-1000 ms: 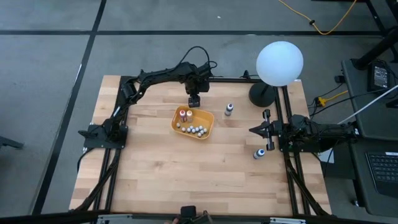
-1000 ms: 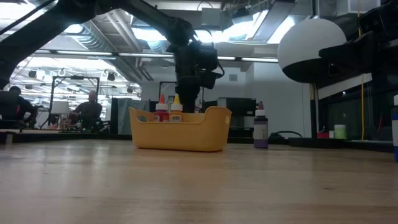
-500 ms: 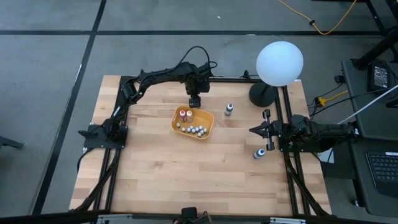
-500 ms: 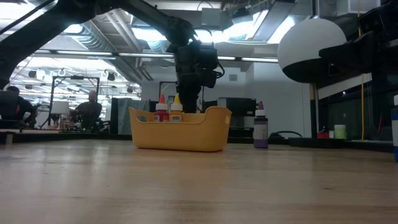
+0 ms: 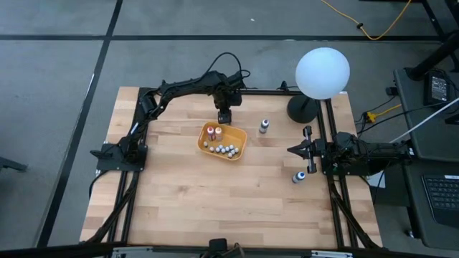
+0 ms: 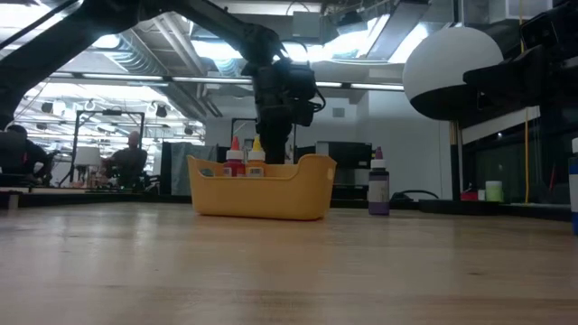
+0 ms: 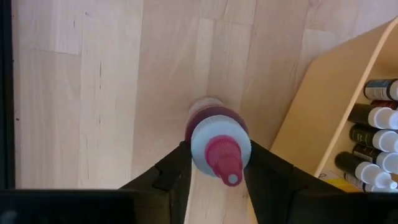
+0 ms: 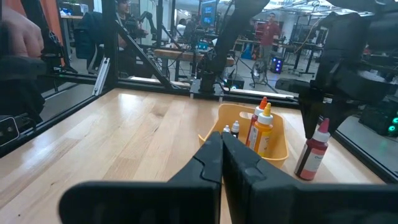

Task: Pick & Place food coloring
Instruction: Put the large red food coloring bottle into the yellow bin

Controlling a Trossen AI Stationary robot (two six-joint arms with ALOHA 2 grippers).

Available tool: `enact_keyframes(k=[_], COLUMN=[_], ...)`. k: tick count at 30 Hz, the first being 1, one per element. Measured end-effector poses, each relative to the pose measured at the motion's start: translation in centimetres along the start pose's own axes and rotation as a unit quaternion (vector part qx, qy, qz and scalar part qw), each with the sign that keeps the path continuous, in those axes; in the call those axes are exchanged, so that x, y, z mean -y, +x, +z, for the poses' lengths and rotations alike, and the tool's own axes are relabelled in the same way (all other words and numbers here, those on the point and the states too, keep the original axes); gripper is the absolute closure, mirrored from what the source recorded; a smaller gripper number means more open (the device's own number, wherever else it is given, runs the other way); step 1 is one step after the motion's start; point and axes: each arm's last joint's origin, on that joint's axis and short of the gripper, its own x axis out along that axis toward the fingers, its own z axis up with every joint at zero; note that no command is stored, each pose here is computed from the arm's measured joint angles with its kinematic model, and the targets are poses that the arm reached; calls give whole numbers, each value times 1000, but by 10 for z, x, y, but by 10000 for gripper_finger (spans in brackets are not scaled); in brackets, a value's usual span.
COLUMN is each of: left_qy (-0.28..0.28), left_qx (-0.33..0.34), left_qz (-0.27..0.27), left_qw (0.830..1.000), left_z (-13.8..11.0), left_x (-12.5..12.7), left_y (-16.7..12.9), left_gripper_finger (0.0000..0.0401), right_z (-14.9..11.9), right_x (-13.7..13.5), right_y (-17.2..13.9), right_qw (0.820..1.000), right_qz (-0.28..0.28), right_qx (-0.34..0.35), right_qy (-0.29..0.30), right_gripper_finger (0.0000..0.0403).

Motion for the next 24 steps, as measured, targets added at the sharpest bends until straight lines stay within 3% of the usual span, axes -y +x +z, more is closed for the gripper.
enact_keyframes(k=[17,24], left_qy=[-6,-4], left_qx=[2,2], left_qz=[-4,-8], left_qw=[1000,1000], left_z=[0,0], left_x=[0,2], left_y=[0,0], left_gripper_finger=[283,238], right_z=[0,0], right_x=[0,0], right_y=[0,0], right_qw=[1000,1000], right_qz=[0,0], right_qx=[0,0], right_qy=[0,0], right_gripper_finger=[395,395])
